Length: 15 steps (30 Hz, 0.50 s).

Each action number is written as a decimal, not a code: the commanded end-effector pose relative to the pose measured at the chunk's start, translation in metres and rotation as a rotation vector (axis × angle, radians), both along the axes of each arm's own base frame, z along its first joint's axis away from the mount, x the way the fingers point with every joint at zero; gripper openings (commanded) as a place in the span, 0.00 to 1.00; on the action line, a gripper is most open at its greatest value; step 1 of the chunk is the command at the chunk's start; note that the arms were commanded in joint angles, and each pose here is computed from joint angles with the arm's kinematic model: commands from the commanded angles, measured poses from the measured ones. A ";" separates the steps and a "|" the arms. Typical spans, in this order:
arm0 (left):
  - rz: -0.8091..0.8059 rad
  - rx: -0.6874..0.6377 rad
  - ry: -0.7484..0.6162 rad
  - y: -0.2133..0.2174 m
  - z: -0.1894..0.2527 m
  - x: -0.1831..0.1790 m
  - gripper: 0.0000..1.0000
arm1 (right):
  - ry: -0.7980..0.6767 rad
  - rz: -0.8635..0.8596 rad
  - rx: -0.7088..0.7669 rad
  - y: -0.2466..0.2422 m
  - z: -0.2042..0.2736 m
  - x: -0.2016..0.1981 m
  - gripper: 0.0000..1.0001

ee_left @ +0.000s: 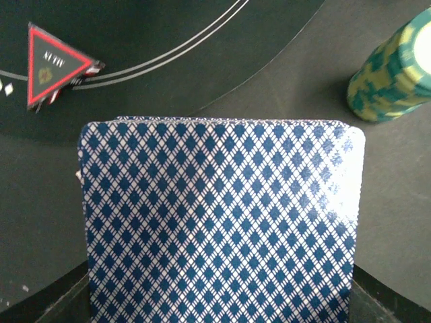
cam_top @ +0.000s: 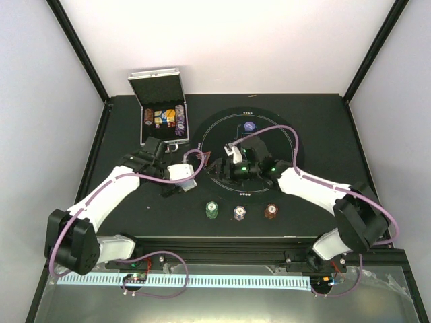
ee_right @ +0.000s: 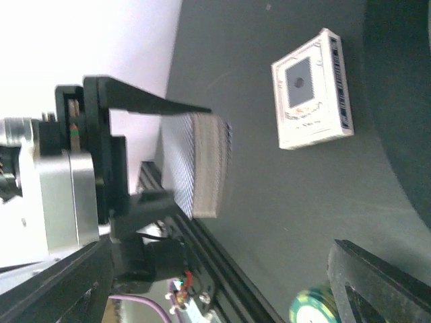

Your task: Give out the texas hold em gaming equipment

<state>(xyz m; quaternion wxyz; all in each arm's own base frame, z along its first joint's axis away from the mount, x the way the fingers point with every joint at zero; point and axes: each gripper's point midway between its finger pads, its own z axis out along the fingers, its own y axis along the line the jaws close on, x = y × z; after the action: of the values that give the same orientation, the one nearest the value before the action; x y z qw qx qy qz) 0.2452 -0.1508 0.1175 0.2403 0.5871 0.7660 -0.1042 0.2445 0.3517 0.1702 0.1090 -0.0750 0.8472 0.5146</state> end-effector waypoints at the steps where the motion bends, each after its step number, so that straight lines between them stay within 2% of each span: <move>1: 0.033 0.064 -0.005 0.019 -0.009 0.008 0.02 | -0.058 -0.029 -0.198 -0.027 -0.023 -0.008 0.89; 9: 0.123 0.105 -0.003 0.053 -0.015 0.017 0.02 | -0.247 0.037 -0.582 -0.038 -0.048 -0.040 0.86; 15: 0.167 0.096 -0.004 0.067 -0.012 0.020 0.02 | -0.349 0.156 -0.759 -0.013 -0.058 -0.064 0.82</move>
<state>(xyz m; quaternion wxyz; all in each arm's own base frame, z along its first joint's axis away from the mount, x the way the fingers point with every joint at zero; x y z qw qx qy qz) 0.2652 -0.0922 0.1016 0.2190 0.5335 0.8153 -0.0520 0.1811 0.3450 0.1250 0.1567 -0.2147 0.9288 0.2582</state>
